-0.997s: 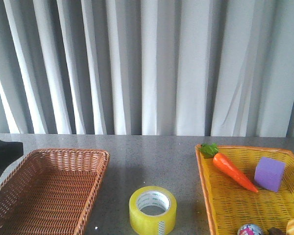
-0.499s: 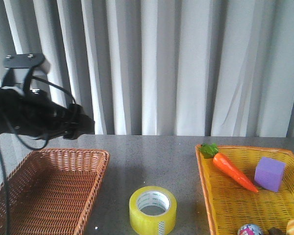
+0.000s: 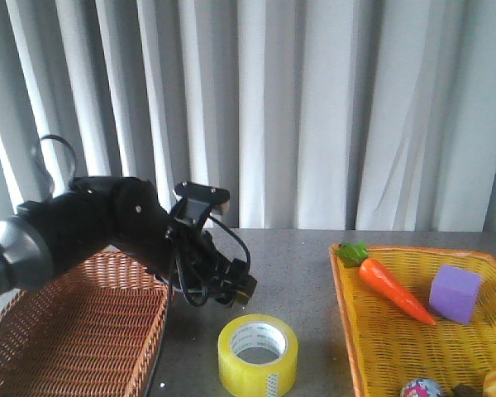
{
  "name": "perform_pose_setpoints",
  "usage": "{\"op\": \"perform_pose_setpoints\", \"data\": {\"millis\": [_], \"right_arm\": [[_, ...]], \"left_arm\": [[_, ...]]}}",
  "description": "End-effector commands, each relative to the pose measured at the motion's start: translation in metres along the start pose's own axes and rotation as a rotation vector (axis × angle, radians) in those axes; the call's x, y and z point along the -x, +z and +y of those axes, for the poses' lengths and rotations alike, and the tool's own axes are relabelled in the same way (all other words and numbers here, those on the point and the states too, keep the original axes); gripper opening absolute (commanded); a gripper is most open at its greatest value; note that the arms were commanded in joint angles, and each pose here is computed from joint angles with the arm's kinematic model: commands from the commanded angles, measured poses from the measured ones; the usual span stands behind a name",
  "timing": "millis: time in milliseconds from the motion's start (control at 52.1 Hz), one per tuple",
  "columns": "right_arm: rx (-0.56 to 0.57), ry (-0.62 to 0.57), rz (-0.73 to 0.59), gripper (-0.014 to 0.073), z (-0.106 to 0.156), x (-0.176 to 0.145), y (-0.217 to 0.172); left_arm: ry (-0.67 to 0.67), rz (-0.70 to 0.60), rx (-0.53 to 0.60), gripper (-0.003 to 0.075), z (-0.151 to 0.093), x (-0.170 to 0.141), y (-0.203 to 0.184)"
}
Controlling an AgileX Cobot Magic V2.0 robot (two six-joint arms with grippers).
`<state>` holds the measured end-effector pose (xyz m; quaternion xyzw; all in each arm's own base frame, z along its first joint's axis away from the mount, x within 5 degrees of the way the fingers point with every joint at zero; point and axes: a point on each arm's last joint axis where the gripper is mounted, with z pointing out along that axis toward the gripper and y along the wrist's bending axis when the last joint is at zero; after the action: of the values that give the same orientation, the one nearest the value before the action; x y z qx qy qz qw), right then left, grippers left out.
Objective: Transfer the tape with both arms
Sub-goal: 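Reach the left gripper to the tape roll and grasp its rim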
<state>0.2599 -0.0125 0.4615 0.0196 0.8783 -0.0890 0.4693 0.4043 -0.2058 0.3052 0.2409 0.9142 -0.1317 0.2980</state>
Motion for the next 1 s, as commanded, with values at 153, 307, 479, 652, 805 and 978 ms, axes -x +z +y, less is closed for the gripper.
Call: {"op": "perform_pose_setpoints", "data": {"millis": [153,307,479,652,805,978], "right_arm": [[-0.015,0.004,-0.106,-0.0008,-0.006,0.011,-0.016],[-0.015,0.004,-0.106,-0.0008,-0.006,0.011,-0.016],[-0.015,0.004,-0.106,-0.0008,-0.006,0.011,-0.016],[-0.015,0.004,-0.106,-0.0008,-0.006,0.011,-0.016],[-0.015,0.004,-0.106,-0.0008,-0.006,0.011,-0.016],[-0.015,0.004,-0.106,-0.0008,-0.006,0.011,-0.016]], "left_arm": [[-0.021,-0.024,0.016,0.0555,0.000,0.006,0.008],[-0.037,0.004,0.015,0.0555,0.001,0.002,0.020],[-0.044,0.020,0.009,0.0555,0.002,-0.001,0.029],[-0.046,0.021,0.010,0.0555,0.002,-0.001,0.034],[-0.063,0.012,-0.002,0.0554,0.002,-0.002,0.043],[-0.106,0.001,-0.041,0.0552,0.000,-0.002,0.050]]}}
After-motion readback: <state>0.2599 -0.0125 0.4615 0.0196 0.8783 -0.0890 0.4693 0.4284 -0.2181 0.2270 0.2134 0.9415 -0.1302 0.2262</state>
